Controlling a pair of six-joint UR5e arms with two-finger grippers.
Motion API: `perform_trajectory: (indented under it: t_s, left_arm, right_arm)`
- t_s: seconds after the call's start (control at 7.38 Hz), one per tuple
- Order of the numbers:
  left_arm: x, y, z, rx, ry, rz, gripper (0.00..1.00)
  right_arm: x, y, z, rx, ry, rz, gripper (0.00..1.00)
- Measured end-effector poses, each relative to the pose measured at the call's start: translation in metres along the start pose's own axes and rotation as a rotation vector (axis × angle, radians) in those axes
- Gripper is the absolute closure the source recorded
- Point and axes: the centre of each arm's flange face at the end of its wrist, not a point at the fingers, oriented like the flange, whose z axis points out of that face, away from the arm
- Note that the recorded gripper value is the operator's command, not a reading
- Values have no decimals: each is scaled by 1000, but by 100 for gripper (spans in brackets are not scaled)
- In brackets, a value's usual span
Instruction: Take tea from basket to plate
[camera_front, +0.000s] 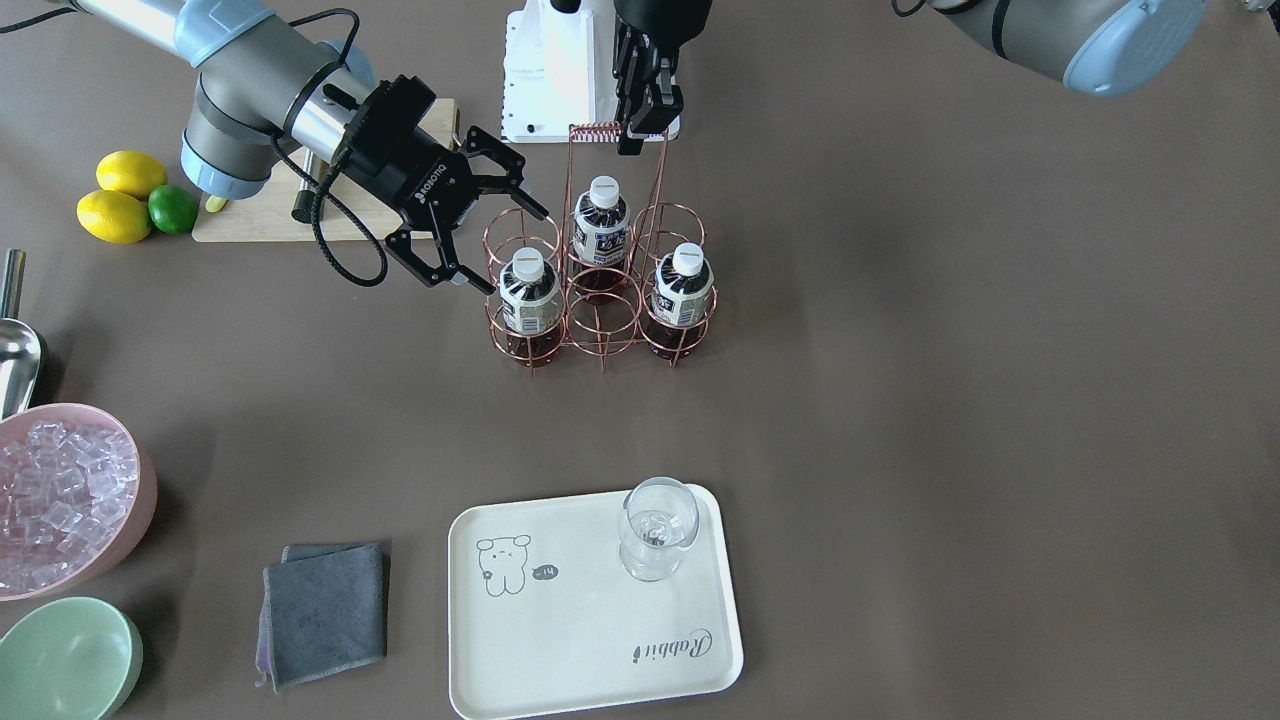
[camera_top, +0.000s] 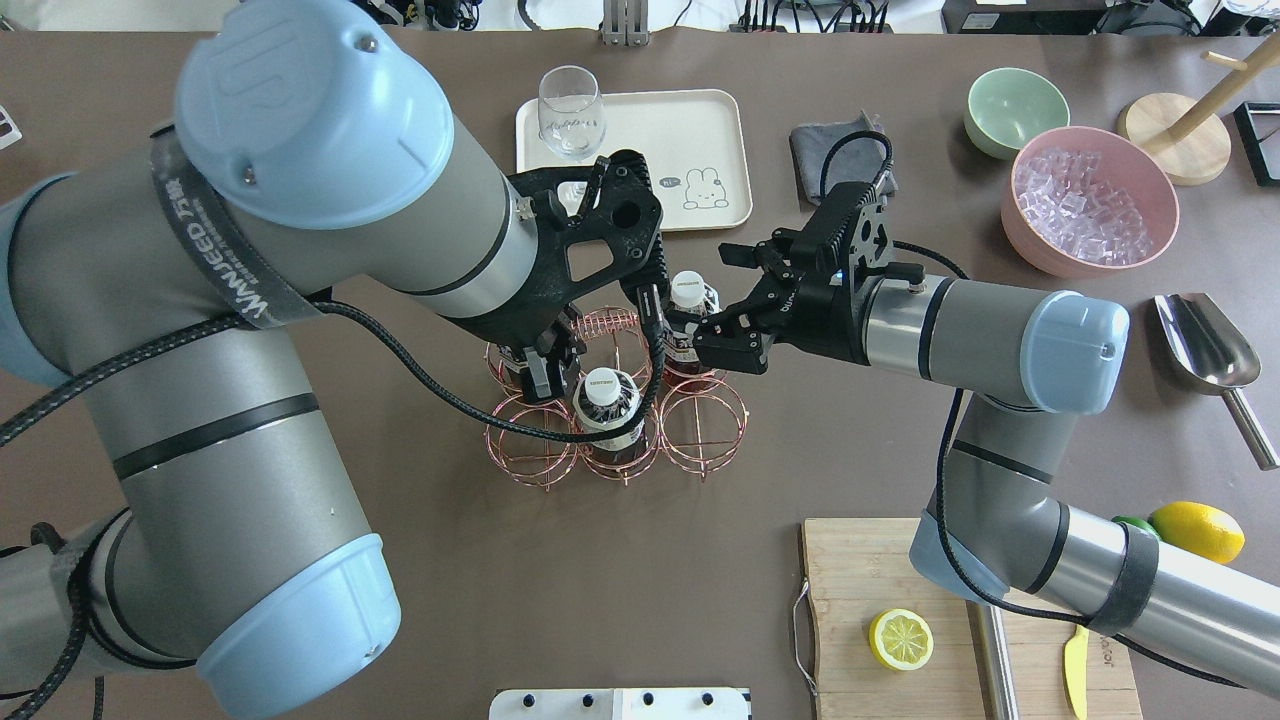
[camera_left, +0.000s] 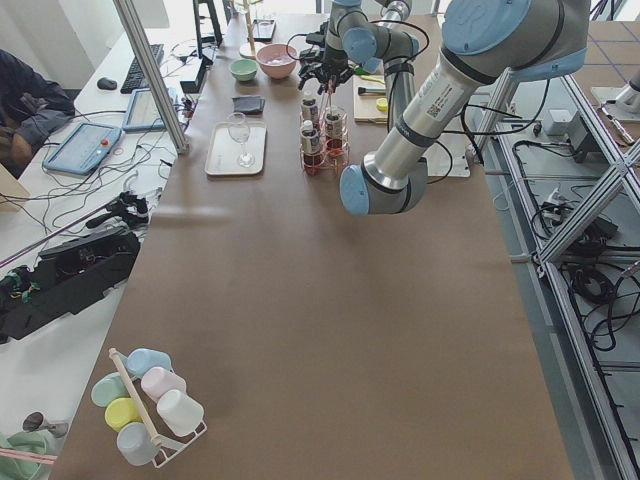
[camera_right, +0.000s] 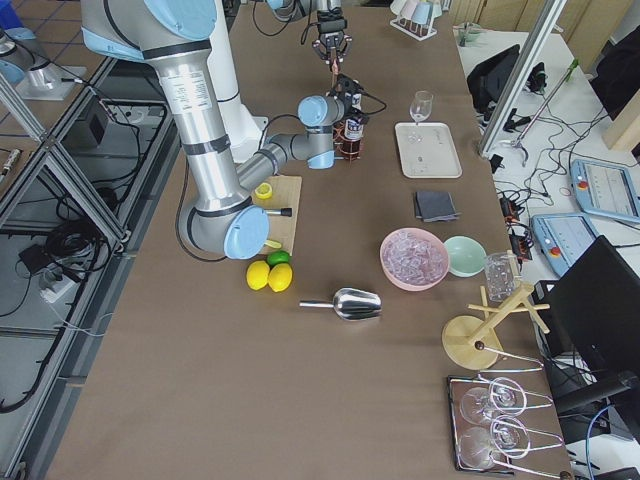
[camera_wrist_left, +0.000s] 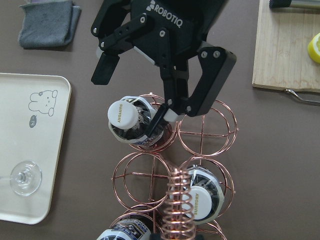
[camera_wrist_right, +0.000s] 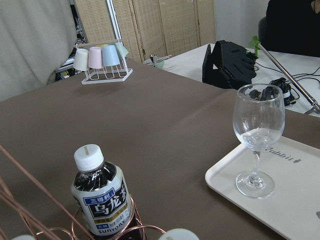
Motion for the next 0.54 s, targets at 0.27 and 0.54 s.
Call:
perform_trajectory:
  t_s: [0.27,0.54]
  left_arm:
    - [0,0,0,-1,0,-1,100]
    - [-1,0,1,-2,0,-1,100]
  right_arm:
    - [0,0,4,-8,13,0,17]
    - [2,1,9,-10,35,-16,28]
